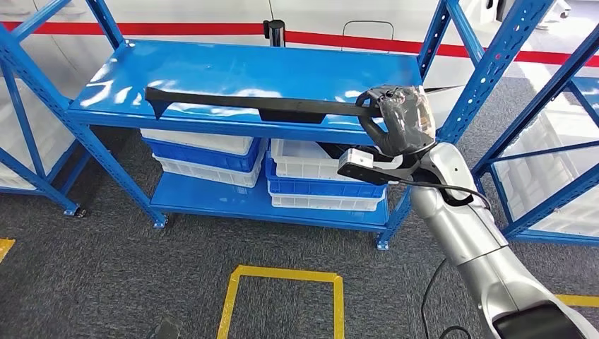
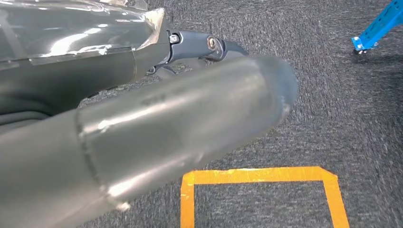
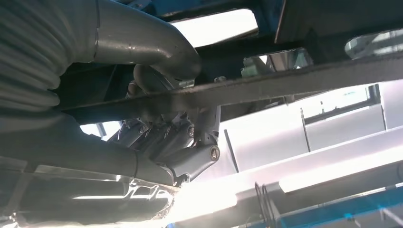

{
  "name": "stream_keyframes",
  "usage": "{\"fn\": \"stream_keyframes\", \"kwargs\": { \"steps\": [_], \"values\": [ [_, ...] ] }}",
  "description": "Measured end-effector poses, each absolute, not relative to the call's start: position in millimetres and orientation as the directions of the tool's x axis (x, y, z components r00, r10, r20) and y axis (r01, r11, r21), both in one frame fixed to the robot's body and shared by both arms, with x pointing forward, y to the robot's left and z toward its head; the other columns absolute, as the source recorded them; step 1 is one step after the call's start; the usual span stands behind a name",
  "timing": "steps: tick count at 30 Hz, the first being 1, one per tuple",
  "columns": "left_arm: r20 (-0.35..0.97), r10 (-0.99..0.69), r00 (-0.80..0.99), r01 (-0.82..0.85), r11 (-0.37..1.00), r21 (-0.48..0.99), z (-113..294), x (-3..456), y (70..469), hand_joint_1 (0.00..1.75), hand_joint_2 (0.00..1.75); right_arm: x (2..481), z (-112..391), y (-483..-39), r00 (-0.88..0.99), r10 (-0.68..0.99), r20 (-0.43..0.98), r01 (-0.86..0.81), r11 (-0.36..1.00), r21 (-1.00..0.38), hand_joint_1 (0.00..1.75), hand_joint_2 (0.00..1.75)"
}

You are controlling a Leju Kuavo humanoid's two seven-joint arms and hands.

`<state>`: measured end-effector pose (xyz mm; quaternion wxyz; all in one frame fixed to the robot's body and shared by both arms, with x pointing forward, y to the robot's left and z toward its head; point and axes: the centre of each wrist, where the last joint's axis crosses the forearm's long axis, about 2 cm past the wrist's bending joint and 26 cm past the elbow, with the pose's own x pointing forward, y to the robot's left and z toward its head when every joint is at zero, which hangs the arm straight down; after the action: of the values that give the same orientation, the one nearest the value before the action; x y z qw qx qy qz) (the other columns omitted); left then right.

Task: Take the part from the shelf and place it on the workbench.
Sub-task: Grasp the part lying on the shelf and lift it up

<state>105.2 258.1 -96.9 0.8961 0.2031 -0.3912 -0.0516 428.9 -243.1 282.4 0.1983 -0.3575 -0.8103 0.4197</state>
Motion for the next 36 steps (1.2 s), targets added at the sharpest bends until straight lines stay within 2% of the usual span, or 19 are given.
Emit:
{"fn": "stream_keyframes", "kwargs": {
  "steps": [36],
  "values": [
    [0.684, -0.257, 0.683, -0.07, 0.909, 0.411, -97.6, 102.0, 258.4, 0.0, 0.0, 434.2, 294.0, -270.6, -0.616, 0.788, 0.019, 0.457, 0.376, -0.806, 1.62, 1.75]
  ]
}}
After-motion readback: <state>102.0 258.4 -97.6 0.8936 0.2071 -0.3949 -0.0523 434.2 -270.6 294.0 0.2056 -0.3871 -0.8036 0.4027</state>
